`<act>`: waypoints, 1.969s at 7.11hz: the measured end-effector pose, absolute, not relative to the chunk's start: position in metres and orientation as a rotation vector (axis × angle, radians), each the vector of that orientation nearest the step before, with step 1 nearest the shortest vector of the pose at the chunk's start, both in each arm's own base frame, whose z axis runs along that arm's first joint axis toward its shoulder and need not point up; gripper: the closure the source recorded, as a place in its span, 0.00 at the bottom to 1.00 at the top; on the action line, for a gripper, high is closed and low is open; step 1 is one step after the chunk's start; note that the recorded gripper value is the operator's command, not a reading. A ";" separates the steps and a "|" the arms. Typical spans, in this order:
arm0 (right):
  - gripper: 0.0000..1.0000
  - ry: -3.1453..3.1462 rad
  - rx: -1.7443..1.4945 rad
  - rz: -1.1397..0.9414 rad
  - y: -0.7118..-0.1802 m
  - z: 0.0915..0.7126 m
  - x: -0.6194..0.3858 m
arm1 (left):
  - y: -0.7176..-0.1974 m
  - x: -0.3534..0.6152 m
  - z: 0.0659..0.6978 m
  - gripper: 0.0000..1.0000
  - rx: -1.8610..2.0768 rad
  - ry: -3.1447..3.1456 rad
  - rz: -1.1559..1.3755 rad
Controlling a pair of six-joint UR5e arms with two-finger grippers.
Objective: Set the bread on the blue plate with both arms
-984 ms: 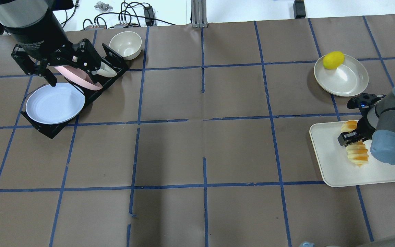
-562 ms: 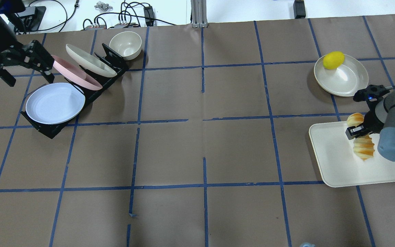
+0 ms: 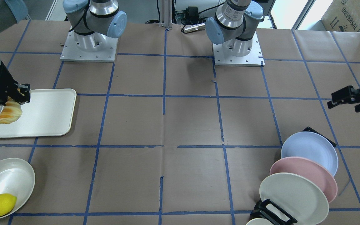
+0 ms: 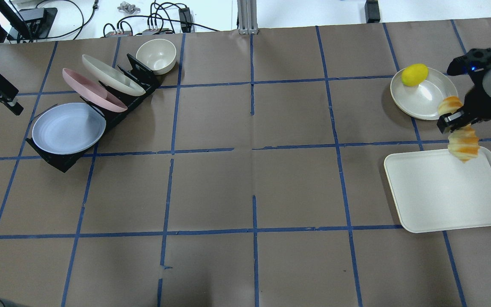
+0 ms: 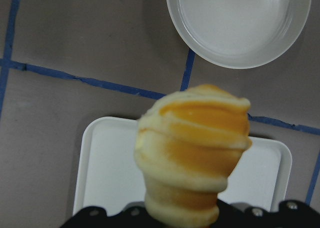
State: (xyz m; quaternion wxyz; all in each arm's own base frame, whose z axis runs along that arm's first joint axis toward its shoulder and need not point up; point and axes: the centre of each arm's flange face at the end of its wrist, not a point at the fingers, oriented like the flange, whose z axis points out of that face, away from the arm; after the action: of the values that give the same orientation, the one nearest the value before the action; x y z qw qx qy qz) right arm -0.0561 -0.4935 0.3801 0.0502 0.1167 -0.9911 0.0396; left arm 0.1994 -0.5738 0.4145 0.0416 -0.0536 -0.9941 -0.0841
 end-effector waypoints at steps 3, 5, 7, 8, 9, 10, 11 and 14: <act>0.97 -3.043 0.311 0.114 -0.523 0.483 0.034 | -0.635 0.284 0.334 0.00 -0.289 -2.943 -0.243; 0.97 -3.054 0.240 0.091 -0.536 0.519 0.087 | -0.661 0.301 0.285 0.05 -0.329 -2.890 -0.221; 0.97 -3.071 0.182 0.051 -0.545 0.532 0.119 | -0.670 0.305 0.256 0.16 -0.339 -2.870 -0.215; 0.97 -3.078 0.184 0.035 -0.547 0.534 0.131 | -0.672 0.304 0.245 0.23 -0.333 -2.850 -0.208; 0.97 -3.083 0.197 0.024 -0.548 0.534 0.141 | -0.674 0.302 0.238 0.34 -0.329 -2.834 -0.202; 0.97 -3.088 0.199 0.019 -0.547 0.534 0.148 | -0.674 0.301 0.232 0.37 -0.327 -2.823 -0.204; 0.97 -3.095 0.189 0.017 -0.546 0.533 0.153 | -0.673 0.300 0.223 0.43 -0.323 -2.810 -0.216; 0.97 -3.101 0.185 0.007 -0.545 0.532 0.158 | -0.672 0.302 0.212 0.84 -0.309 -2.793 -0.243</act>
State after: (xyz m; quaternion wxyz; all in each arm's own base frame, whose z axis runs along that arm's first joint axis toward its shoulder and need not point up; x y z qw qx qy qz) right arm 0.1584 -0.5446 0.5320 0.0175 0.0595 -0.9981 0.0023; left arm 0.3016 -0.6720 0.2119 0.1599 -0.1082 -0.9775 -0.0851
